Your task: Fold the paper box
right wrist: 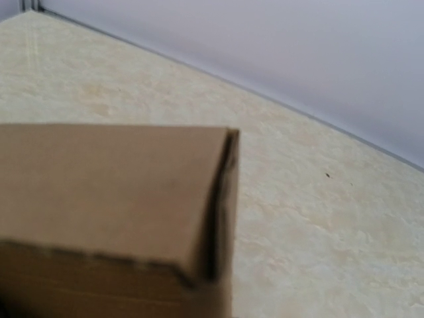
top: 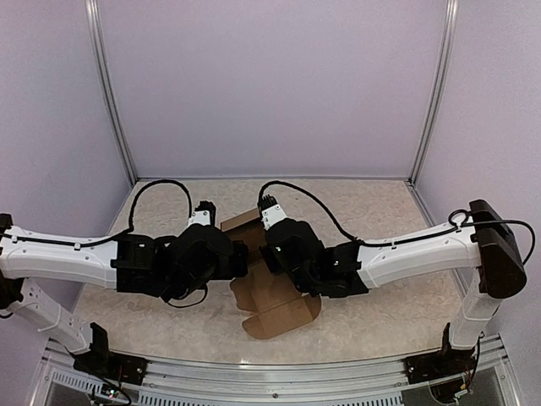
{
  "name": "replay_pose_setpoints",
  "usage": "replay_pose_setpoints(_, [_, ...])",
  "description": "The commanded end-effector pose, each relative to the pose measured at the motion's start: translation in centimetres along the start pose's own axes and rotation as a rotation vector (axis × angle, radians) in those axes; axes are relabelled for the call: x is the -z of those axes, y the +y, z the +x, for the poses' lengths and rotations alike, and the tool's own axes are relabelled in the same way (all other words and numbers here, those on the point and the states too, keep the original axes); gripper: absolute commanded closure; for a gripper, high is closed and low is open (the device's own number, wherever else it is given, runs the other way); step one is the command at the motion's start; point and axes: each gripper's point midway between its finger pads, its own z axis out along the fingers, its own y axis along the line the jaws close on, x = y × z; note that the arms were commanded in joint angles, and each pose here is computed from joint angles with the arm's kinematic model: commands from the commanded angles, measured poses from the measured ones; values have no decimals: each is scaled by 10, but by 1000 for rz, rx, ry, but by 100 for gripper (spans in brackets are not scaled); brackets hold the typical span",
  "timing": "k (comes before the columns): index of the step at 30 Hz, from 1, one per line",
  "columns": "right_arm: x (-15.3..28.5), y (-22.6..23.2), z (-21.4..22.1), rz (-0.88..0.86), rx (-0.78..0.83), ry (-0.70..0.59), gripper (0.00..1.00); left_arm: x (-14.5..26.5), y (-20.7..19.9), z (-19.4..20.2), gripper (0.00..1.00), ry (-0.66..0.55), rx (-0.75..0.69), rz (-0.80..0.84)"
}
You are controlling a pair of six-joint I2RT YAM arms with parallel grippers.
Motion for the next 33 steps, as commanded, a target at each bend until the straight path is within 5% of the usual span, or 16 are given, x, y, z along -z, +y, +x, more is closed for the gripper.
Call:
replay_pose_setpoints(1, [-14,-10,16,-58,7,23,100,10,7,10,5,2,-66,90])
replay_pose_setpoints(15, [-12,2,48,-445,-18,-148,100,48,27,-20,3,-102,-151,212])
replay_pose_setpoints(33, [-1,42,82,-701,-31,-304,100,5,-1,-29,68,-56,-164,319])
